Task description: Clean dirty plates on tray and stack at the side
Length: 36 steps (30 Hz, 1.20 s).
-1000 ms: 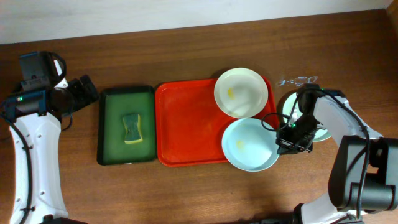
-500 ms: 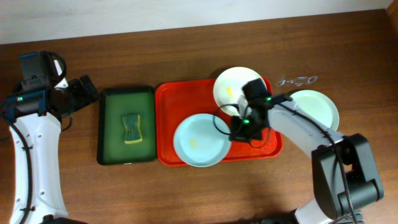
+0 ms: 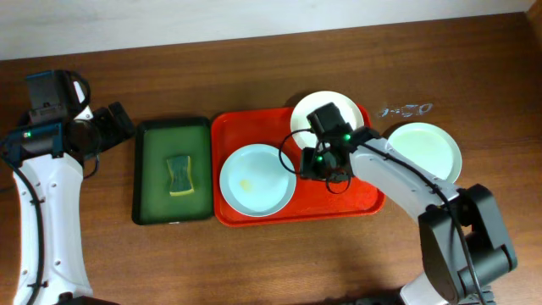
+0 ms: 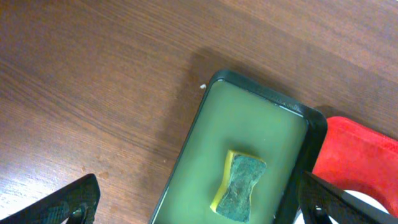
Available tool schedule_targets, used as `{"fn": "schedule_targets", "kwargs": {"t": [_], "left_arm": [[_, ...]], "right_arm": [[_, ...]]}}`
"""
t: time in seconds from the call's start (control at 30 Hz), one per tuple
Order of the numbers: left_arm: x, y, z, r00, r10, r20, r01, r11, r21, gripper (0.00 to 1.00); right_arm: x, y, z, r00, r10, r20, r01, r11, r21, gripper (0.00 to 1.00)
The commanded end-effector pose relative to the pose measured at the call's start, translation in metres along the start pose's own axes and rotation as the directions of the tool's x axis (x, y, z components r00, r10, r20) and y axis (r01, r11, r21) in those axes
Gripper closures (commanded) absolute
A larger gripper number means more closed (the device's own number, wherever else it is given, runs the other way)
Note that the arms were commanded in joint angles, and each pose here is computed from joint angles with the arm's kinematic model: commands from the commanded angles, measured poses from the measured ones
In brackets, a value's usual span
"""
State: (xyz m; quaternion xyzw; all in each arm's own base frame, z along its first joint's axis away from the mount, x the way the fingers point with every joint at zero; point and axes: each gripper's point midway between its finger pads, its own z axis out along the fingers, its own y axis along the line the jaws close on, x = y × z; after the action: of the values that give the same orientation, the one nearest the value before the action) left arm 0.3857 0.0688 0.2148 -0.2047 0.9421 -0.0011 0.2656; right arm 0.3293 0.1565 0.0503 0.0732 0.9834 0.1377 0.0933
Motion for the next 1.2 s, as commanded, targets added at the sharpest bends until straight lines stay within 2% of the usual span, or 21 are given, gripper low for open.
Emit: {"fn": "schedule_targets", "kwargs": {"t": [0.0,0.3,0.57,0.73,0.87,1.07,1.1,1.17], "left_arm": [[-0.002,0.0,-0.004,1.0,-0.01,0.008,0.01,1.0,0.008,0.01],[-0.002,0.0,-0.004,1.0,-0.01,0.008,0.01,1.0,0.008,0.01],[-0.002,0.0,-0.004,1.0,-0.01,0.008,0.01,1.0,0.008,0.01],[-0.002,0.0,-0.004,1.0,-0.01,0.008,0.01,1.0,0.008,0.01],[-0.002,0.0,-0.004,1.0,-0.01,0.008,0.01,1.0,0.008,0.01],[-0.002,0.0,-0.004,1.0,-0.01,0.008,0.01,1.0,0.008,0.01],[-0.002,0.0,-0.004,1.0,-0.01,0.009,0.01,1.0,0.008,0.01],[-0.002,0.0,-0.004,1.0,-0.01,0.008,0.01,1.0,0.008,0.01]], "right_arm": [[-0.009,0.001,-0.008,0.999,-0.016,0.028,0.016,1.0,0.005,0.42],[0.011,-0.017,0.021,0.998,0.001,-0.058,0.002,0.998,0.062,0.41],[0.012,-0.018,0.024,0.998,0.002,-0.065,0.002,0.998,0.066,0.41],[0.012,-0.018,0.024,0.995,-0.074,-0.069,0.078,0.995,0.061,0.41],[0.009,-0.015,0.025,0.995,-0.083,-0.057,0.086,0.995,0.053,0.42],[0.007,0.013,0.029,0.988,-0.154,-0.007,0.154,0.988,0.009,0.42],[0.008,0.018,0.029,0.985,-0.17,-0.001,0.17,0.985,0.003,0.43],[0.009,0.02,0.031,0.981,-0.193,0.016,0.192,0.981,0.036,0.52]]}}
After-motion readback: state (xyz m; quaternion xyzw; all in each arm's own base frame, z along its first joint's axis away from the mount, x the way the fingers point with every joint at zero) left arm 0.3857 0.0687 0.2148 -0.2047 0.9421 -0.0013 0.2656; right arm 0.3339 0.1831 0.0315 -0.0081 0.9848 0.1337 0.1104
